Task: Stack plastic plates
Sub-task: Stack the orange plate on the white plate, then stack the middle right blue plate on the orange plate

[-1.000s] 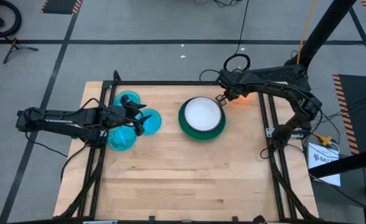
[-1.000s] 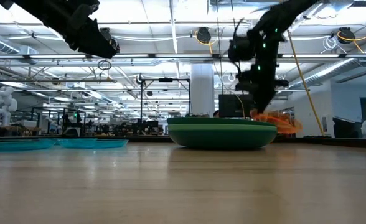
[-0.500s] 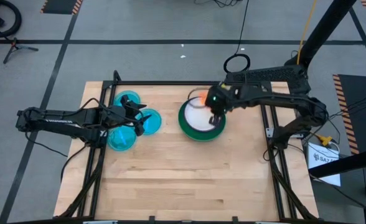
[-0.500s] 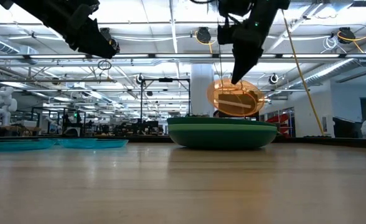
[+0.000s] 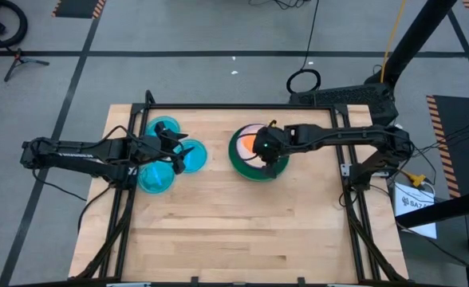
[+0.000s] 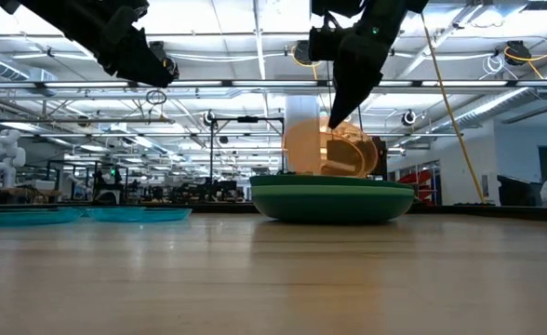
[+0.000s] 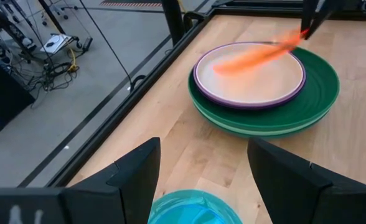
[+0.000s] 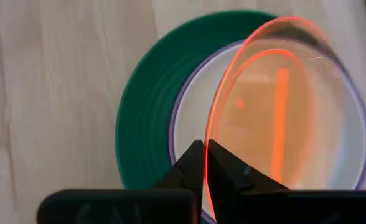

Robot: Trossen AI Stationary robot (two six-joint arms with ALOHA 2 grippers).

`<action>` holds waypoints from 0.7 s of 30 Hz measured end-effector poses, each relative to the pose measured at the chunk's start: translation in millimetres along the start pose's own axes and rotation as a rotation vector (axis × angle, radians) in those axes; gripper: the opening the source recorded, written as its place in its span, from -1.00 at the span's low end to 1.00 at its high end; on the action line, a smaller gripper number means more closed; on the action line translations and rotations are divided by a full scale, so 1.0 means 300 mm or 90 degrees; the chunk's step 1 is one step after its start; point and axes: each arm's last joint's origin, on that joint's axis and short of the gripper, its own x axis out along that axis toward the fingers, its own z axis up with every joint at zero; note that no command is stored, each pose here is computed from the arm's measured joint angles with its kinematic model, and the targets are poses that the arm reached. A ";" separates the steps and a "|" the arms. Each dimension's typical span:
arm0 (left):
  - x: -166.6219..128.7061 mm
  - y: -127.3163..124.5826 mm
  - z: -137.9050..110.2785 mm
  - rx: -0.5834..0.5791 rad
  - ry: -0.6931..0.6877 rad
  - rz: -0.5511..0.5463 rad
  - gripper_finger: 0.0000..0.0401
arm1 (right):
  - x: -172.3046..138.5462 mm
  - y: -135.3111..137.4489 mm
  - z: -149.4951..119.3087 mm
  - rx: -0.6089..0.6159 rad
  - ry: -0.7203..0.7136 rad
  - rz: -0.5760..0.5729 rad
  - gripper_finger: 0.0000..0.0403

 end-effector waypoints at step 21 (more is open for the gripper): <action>0.000 -0.002 -0.009 -0.057 0.017 -0.001 0.23 | 0.058 0.007 0.014 -0.060 0.000 0.002 -0.44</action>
